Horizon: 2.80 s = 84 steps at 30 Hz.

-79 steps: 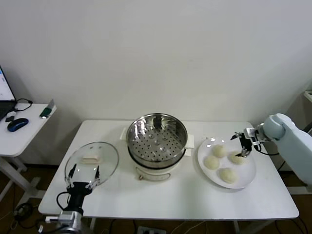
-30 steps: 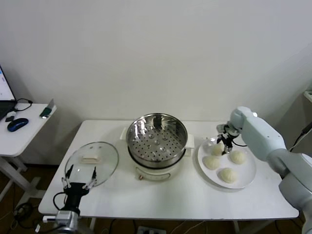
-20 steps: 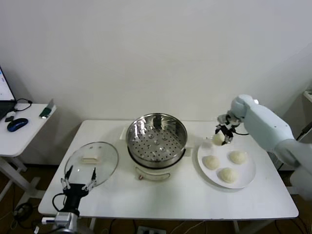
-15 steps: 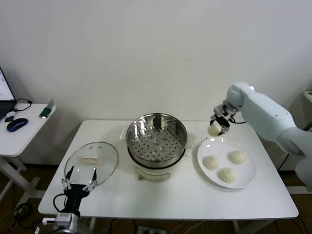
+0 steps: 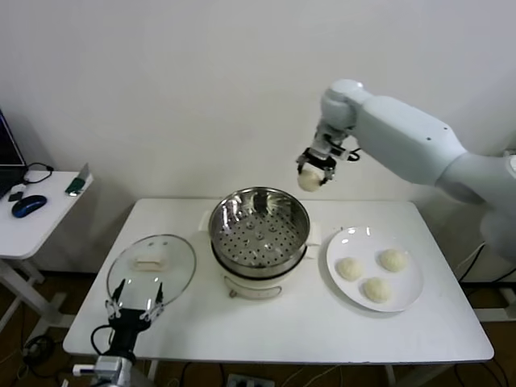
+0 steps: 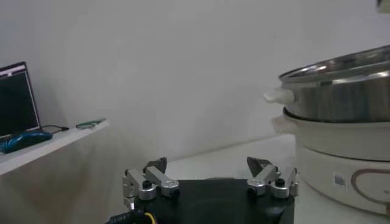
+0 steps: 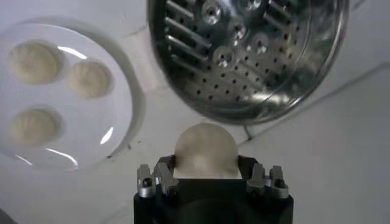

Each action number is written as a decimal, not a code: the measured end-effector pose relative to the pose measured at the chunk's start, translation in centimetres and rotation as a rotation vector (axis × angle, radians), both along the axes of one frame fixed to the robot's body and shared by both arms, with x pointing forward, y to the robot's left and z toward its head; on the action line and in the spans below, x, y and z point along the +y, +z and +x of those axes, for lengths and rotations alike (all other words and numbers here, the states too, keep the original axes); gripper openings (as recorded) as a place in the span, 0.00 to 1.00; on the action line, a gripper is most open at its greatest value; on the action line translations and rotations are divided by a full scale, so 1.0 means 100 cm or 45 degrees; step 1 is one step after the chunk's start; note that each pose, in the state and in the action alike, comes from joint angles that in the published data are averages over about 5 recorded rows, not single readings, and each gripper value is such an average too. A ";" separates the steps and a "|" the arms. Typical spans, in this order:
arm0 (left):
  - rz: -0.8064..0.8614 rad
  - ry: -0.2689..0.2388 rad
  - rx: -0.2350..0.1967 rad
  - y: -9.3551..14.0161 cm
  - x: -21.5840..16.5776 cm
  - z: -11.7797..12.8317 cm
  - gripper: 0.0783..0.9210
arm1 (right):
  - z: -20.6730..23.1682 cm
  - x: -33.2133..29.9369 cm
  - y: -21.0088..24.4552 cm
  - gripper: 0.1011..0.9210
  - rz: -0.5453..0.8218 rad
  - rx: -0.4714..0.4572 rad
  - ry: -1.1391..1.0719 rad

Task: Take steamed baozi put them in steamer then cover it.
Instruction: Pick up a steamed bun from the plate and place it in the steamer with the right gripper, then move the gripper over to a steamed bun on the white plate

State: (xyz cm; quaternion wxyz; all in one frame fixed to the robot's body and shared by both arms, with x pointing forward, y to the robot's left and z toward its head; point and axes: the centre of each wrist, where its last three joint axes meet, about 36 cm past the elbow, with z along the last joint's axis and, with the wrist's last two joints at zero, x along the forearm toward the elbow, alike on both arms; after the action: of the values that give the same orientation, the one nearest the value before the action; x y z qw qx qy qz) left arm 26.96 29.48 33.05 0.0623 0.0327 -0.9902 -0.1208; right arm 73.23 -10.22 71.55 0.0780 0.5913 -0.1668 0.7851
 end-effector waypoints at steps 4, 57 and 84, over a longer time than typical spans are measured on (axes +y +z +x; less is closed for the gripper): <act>-0.030 0.008 -0.002 0.004 -0.003 -0.001 0.88 | -0.006 0.034 -0.016 0.71 -0.051 0.002 0.112; -0.048 0.006 0.016 0.003 -0.003 -0.005 0.88 | -0.013 0.012 -0.030 0.88 0.062 -0.041 -0.024; -0.040 -0.010 0.004 0.009 -0.007 -0.009 0.88 | -0.090 -0.261 -0.167 0.88 0.393 0.356 -1.392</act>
State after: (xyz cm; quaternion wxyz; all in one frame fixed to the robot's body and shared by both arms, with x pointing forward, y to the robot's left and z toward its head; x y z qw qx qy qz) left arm 26.07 28.74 33.97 0.0640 0.0276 -0.9920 -0.1055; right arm 64.26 -36.34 54.83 0.4062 0.5218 -0.5483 0.5120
